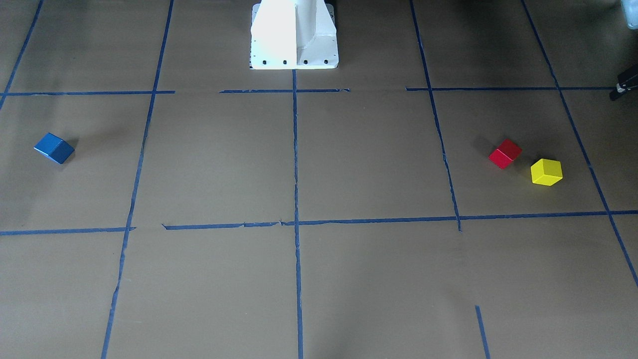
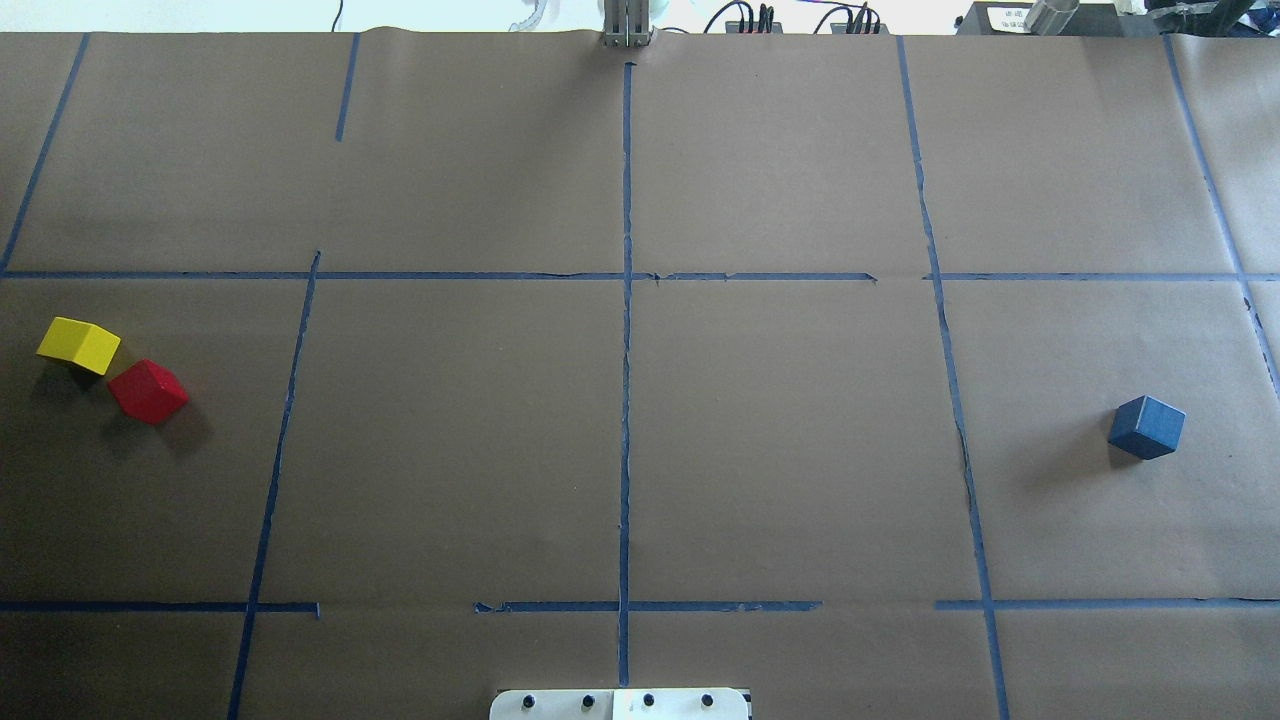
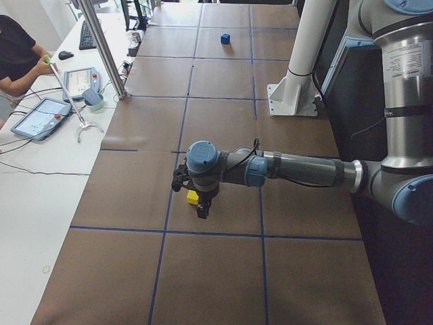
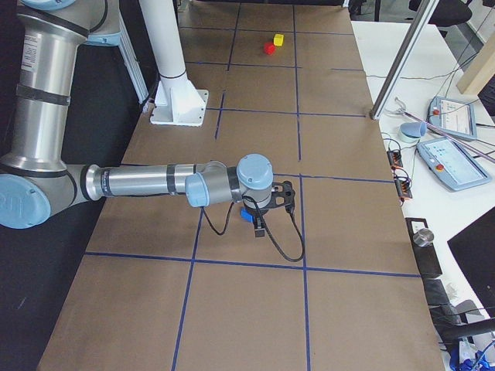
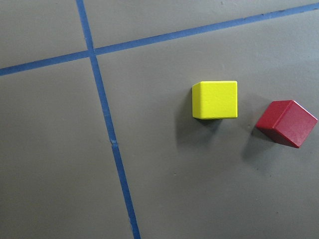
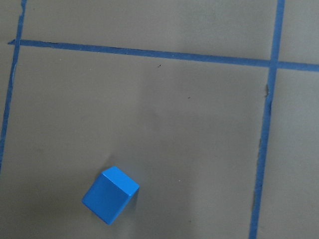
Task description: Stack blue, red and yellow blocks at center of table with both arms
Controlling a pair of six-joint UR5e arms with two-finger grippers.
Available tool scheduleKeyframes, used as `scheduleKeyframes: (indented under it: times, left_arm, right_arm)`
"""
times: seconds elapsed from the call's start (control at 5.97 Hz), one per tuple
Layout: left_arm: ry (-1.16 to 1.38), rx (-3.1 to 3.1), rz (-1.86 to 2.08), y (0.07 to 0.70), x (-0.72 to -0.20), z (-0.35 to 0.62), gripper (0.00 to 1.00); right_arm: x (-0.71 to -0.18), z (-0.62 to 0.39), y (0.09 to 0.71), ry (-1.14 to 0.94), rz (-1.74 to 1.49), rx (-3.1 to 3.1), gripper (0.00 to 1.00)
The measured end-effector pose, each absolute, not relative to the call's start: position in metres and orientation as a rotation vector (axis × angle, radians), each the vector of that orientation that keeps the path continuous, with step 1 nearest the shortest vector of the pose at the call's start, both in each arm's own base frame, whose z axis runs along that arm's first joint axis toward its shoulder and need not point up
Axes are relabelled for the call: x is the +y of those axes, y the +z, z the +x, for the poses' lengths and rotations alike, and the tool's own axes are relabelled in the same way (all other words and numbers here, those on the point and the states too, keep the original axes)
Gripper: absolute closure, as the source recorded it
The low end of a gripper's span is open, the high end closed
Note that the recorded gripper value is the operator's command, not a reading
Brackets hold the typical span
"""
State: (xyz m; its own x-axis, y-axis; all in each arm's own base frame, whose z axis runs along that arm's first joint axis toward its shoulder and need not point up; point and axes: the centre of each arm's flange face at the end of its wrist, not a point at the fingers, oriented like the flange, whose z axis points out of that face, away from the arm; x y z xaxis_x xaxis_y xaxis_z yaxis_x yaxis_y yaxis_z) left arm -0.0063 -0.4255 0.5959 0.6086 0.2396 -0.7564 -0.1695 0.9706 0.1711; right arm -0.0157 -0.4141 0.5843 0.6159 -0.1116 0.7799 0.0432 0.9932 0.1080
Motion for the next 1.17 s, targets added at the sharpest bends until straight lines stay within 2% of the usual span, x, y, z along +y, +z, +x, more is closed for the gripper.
scheduleKeyframes:
  times: [0.67, 1.17]
  left_arm:
    - [0.246, 0.886, 0.100, 0.592, -0.426, -0.005, 0.00]
    - [0.247, 0.886, 0.101, 0.592, -0.426, -0.005, 0.00]
  right_arm:
    - [-0.401, -0.135, 0.577, 0.214, -0.096, -0.808, 0.01]
    - [-0.387, -0.182, 0.587, 0.304, -0.120, -0.751, 0.04]
